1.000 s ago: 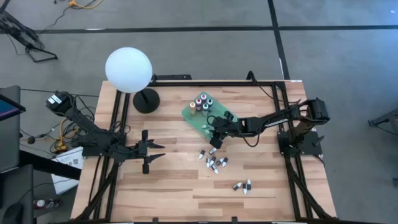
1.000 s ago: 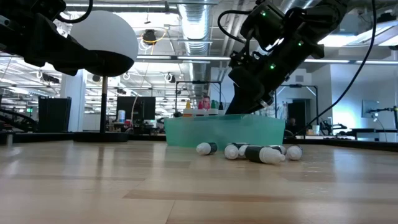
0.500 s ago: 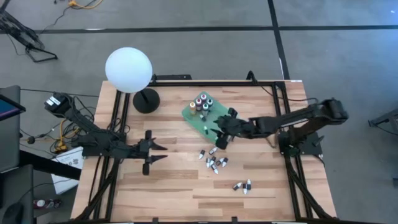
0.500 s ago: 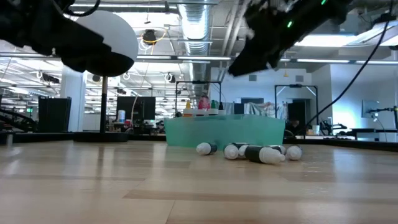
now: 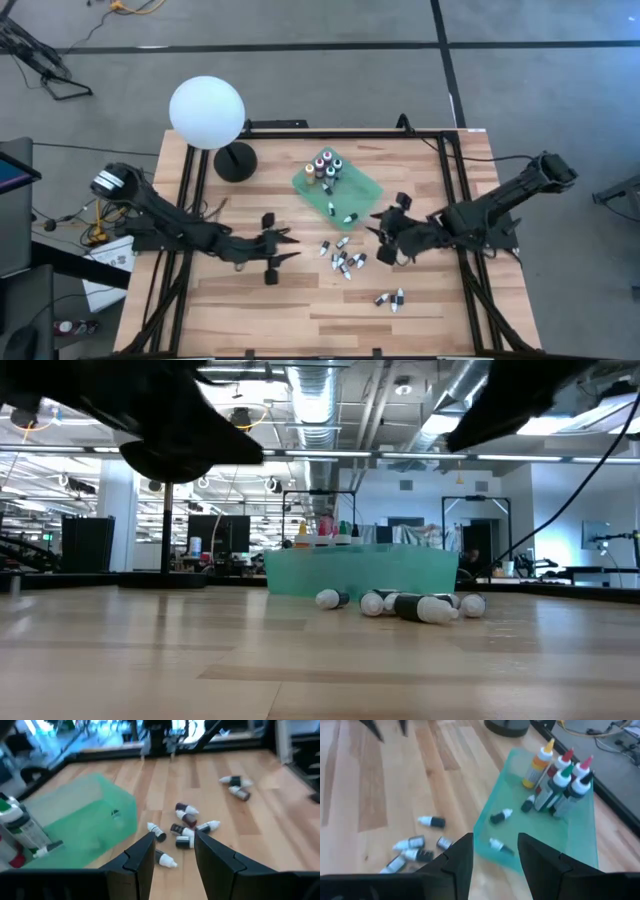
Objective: Pick & Place food coloring
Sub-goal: Put the small black food coloring bottle into the green bin
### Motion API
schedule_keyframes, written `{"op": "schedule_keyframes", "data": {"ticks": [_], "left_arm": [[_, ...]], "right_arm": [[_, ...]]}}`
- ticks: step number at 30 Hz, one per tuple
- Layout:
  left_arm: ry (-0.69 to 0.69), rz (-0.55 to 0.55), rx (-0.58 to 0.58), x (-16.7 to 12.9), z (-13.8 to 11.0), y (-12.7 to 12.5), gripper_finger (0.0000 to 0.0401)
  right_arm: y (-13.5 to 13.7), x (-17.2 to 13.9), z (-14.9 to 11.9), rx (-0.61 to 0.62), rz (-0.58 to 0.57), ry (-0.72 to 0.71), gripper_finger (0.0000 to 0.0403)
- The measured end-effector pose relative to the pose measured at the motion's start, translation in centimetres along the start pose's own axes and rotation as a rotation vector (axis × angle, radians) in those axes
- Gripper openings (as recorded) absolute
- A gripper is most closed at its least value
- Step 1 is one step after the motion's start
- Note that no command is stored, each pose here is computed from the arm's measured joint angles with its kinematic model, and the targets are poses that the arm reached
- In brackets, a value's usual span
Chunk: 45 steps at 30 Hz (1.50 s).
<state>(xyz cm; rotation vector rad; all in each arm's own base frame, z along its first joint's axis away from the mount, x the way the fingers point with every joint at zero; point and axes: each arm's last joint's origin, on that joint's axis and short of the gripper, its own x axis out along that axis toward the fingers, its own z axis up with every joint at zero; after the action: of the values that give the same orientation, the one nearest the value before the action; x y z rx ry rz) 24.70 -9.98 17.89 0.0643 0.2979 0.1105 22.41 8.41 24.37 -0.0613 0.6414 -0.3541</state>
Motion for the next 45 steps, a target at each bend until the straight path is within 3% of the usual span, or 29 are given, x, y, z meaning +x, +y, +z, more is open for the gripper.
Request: {"op": "schedule_keyframes", "data": {"ticks": [10, 17, 22, 33, 45], "left_arm": [[0.218, 0.054, 0.023, 6.7, 0.2, -0.8, 0.0132], [0.300, 0.010, -0.092, 9.6, -0.4, 0.2, 0.0132], [0.314, 0.036, -0.124, 10.1, -0.6, 1.0, 0.0137], [0.320, 0.053, -0.155, 11.2, -1.6, 1.6, 0.0206], [0.310, 0.057, -0.157, 12.2, -3.1, 1.5, 0.0210]], "right_arm": [[2.6, -3.5, -3.0, 0.059, 0.027, 0.041, 0.0141], [3.7, -5.3, -4.4, 0.107, 0.071, 0.050, 0.0143], [4.1, -6.3, -5.1, 0.139, 0.084, 0.042, 0.0143], [4.5, -7.0, -5.5, 0.123, 0.087, -0.003, 0.0143], [4.6, -7.2, -5.5, 0.125, 0.099, -0.006, 0.0143]]}}
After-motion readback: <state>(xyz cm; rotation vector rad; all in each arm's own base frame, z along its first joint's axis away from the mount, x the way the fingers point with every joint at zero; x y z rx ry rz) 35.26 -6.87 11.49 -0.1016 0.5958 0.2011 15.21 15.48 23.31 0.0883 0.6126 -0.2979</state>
